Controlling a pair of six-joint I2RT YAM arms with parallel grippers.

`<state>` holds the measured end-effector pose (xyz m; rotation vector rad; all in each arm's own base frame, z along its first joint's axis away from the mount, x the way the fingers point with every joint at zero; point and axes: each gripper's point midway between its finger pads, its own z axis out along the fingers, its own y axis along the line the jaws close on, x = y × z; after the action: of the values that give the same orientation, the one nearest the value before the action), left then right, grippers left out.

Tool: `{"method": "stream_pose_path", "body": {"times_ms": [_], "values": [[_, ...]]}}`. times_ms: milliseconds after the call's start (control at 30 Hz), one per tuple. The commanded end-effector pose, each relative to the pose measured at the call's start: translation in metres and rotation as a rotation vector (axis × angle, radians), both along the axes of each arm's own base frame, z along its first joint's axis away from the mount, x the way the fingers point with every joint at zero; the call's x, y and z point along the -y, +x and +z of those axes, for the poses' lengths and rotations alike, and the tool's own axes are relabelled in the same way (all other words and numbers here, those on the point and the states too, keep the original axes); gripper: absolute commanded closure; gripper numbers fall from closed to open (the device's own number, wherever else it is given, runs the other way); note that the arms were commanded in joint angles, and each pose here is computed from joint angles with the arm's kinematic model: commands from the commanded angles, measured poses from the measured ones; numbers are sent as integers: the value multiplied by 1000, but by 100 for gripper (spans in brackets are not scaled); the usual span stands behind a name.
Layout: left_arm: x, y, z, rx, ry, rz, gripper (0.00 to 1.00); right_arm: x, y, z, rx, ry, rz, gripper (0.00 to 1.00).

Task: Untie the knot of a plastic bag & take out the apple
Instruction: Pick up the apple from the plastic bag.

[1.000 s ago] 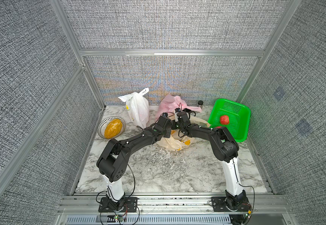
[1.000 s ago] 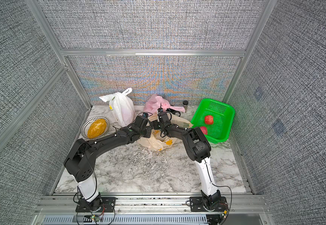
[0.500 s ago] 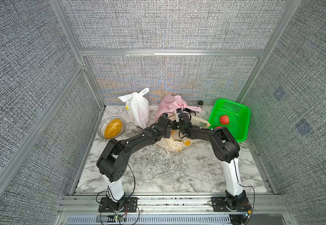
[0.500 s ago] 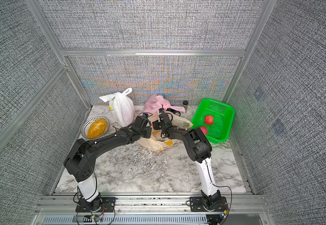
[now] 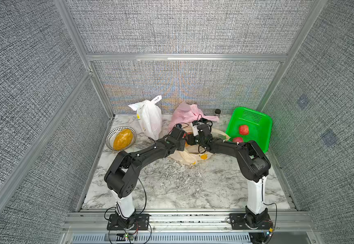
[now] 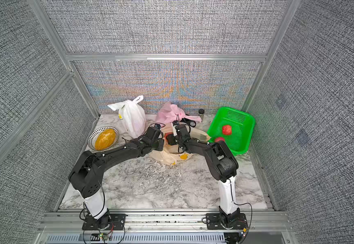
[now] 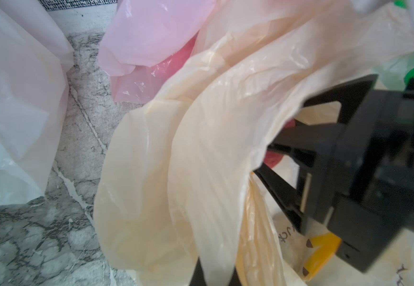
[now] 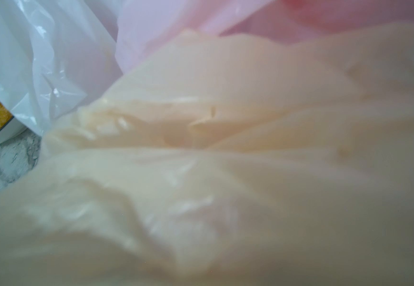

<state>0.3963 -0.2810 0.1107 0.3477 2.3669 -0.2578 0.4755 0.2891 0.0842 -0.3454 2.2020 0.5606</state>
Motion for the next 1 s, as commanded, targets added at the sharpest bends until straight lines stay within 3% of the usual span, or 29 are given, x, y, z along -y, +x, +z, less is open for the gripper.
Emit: {"method": "stream_pose_path", "body": {"times_ms": [0,267,600,967], "values": [[-3,-1,2,7,7,5,98,0,-18,4,-26,-3,52,63],[-6,-4,-3,0,8,12,98,6,-49,27,-47,23,106,63],[-10,-7,0,10,13,12,97,15,-61,82,-48,188,159,62],[-12,-10,11,28,5,8,83,58,-54,143,6,290,110,62]]}}
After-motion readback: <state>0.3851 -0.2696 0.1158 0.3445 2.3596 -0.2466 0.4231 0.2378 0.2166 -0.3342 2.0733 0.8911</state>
